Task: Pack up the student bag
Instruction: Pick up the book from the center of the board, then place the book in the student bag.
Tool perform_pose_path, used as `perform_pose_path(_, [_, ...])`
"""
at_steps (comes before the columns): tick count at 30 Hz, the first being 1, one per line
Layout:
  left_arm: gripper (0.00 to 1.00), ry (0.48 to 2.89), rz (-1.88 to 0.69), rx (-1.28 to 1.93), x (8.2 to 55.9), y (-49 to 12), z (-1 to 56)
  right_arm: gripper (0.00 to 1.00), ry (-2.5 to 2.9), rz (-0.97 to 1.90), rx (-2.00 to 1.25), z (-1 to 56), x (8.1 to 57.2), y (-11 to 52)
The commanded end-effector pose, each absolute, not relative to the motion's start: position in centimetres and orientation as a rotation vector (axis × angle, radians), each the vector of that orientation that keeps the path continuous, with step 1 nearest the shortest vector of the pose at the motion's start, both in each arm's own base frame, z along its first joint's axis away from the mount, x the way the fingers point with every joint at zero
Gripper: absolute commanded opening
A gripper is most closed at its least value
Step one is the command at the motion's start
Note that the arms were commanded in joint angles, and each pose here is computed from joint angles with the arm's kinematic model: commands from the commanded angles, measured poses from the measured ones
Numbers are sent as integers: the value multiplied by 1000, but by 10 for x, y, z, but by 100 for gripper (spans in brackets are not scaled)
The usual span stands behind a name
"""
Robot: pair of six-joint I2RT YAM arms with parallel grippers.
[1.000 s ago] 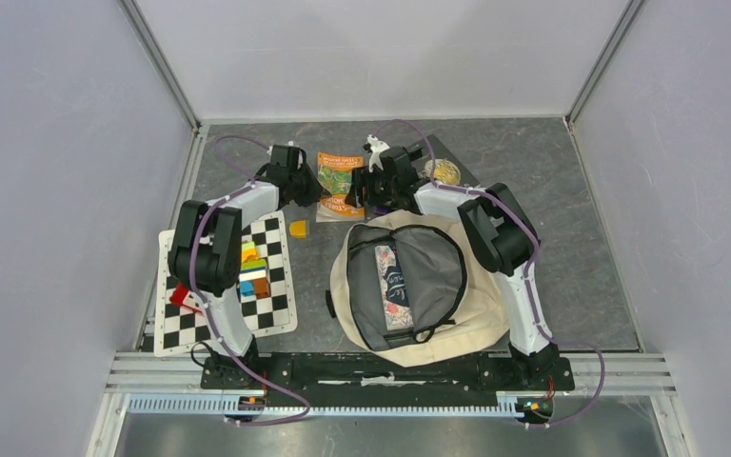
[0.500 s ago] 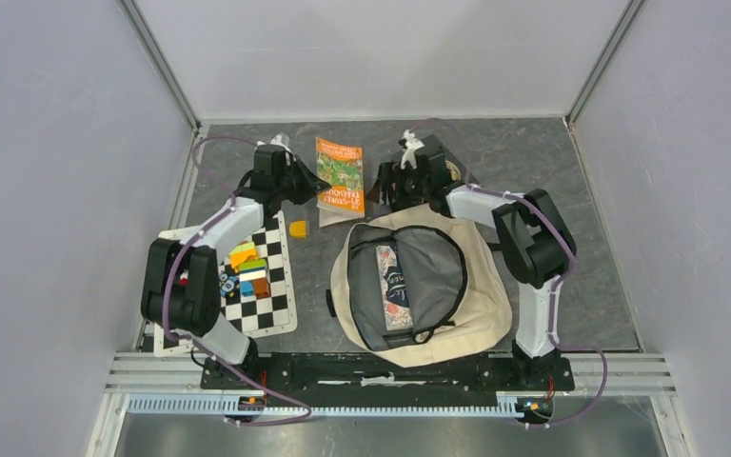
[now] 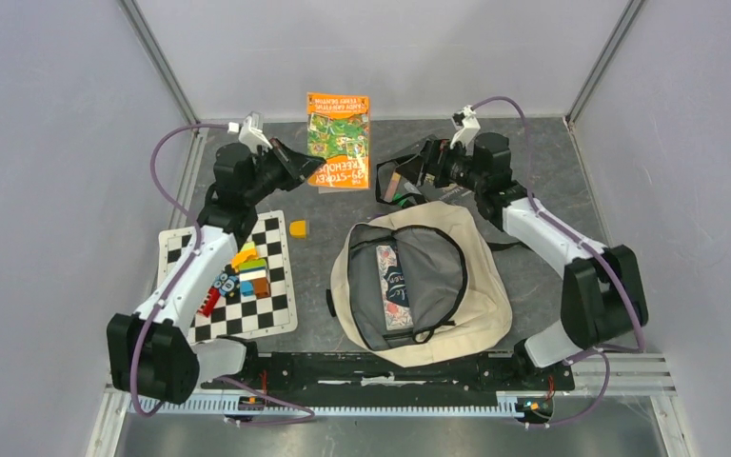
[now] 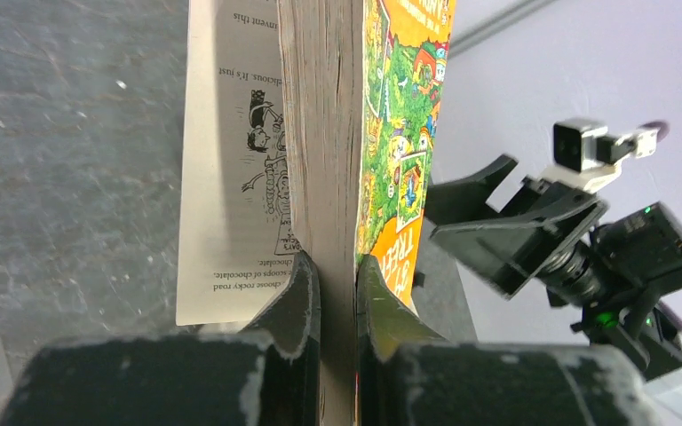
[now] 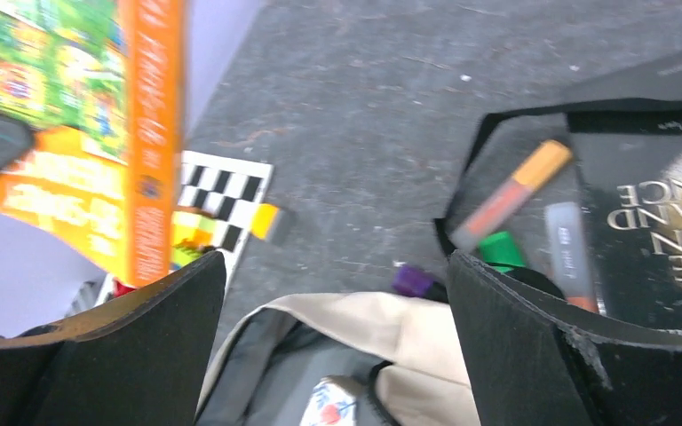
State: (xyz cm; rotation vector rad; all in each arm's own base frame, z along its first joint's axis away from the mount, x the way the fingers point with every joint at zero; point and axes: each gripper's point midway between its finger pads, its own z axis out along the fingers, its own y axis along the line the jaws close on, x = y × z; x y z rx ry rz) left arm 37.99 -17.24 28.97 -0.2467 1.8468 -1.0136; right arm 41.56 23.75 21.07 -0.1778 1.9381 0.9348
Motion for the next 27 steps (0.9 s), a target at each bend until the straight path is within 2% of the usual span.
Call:
perform_pose_path(1, [2,1709,-1192,-45,337,-190,329,98,1794,1133,-258,262,373,250])
perform_pose_path(9, [2,1669,-1340,1,278,-195,310,98,1793,1224,-334,274,318,251])
perform_pose_path(15, [2,1658,-1469,77,253,-204,305,98,1809,1276,-378,264,282,280])
perform_pose_path(19, [2,1628,-1458,79,248,-202,313,98,1835,1288,-355,255,274,294])
perform_pose_path(24, [2,1652,-1491,119,242,-206,310,98,1789,1347,-353,270,270,318])
perform_pose_path(26, [2,1647,-1501,132,238,-206,311,96,1766,1356,-347,276,271,325])
perform_pose_path(27, [2,1646,-1503,139,236,-206,311,91,1754,1356,-341,279,272,327])
